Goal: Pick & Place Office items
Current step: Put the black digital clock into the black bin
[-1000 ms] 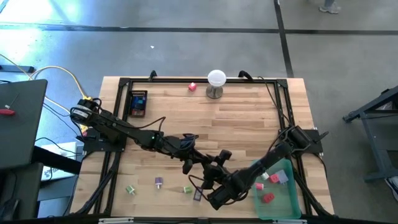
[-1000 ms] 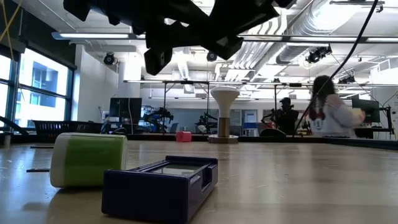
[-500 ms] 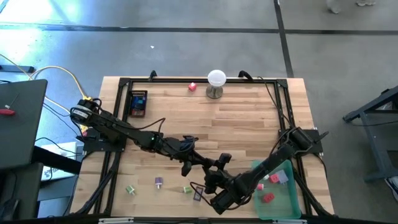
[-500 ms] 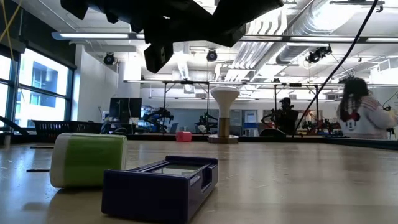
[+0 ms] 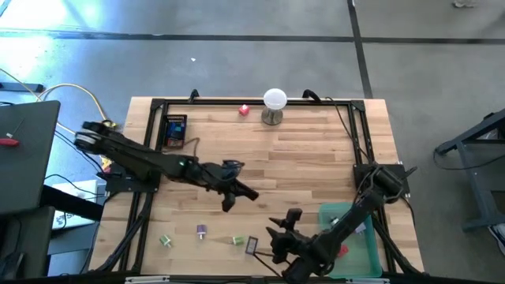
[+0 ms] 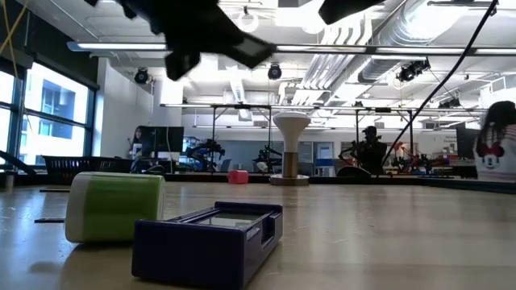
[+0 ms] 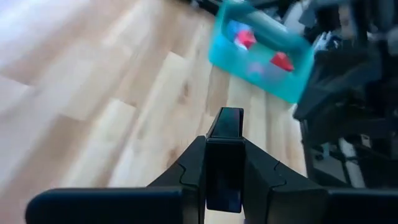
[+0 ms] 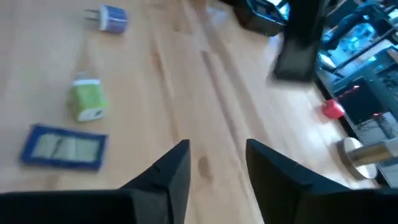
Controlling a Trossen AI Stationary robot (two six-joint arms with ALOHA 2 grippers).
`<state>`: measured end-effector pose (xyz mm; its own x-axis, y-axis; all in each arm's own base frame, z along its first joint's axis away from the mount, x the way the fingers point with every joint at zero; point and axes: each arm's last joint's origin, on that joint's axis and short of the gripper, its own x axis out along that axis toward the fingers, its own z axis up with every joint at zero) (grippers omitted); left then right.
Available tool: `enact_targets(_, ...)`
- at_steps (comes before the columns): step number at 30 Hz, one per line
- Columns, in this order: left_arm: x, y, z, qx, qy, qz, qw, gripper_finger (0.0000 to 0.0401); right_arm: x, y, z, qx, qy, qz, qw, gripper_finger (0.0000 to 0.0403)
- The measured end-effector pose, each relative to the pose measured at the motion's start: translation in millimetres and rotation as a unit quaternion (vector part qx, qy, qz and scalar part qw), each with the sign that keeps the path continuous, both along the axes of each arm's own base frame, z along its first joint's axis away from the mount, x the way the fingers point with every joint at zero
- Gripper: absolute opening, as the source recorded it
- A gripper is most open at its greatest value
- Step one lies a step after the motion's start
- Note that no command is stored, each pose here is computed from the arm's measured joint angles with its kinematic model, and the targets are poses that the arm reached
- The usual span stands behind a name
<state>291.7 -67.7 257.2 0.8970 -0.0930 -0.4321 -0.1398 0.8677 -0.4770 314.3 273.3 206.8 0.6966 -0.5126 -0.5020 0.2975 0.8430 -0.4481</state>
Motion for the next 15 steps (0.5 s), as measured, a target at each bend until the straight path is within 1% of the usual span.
enact_targets(2, -16, 10, 14, 0.018, 0.007, 0.032, 0.999, 0.0051, -3, 4, 0, 0.009, 0.002, 0.007, 1.0, 0.0132)
enact_targets(4, -34, 19, 26, 0.048, 0.014, 0.081, 0.996, 0.0051, -6, 7, -1, 0.026, 0.004, 0.006, 1.0, 0.0122)
enact_targets(7, -68, 35, 40, 0.09, 0.035, 0.174, 0.98, 0.0051, -7, 8, -1, 0.031, 0.003, 0.004, 1.0, 0.0107)
enact_targets(10, -104, 51, 48, 0.11, 0.063, 0.266, 0.955, 0.0051, -7, 7, -1, 0.028, 0.003, 0.003, 1.0, 0.0093)
enact_targets(12, -126, 61, 49, 0.112, 0.087, 0.322, 0.936, 0.0051, -7, 8, -1, 0.031, 0.002, 0.003, 0.999, 0.0086)
enact_targets(13, -137, 66, 47, 0.114, 0.103, 0.348, 0.925, 0.0051, -7, 7, -1, 0.032, 0.005, 0.003, 0.999, 0.0082)
enact_targets(15, -155, 76, 44, 0.121, 0.132, 0.408, 0.895, 0.0051, -6, 6, -1, 0.039, 0.01, 0.003, 0.999, 0.0076)
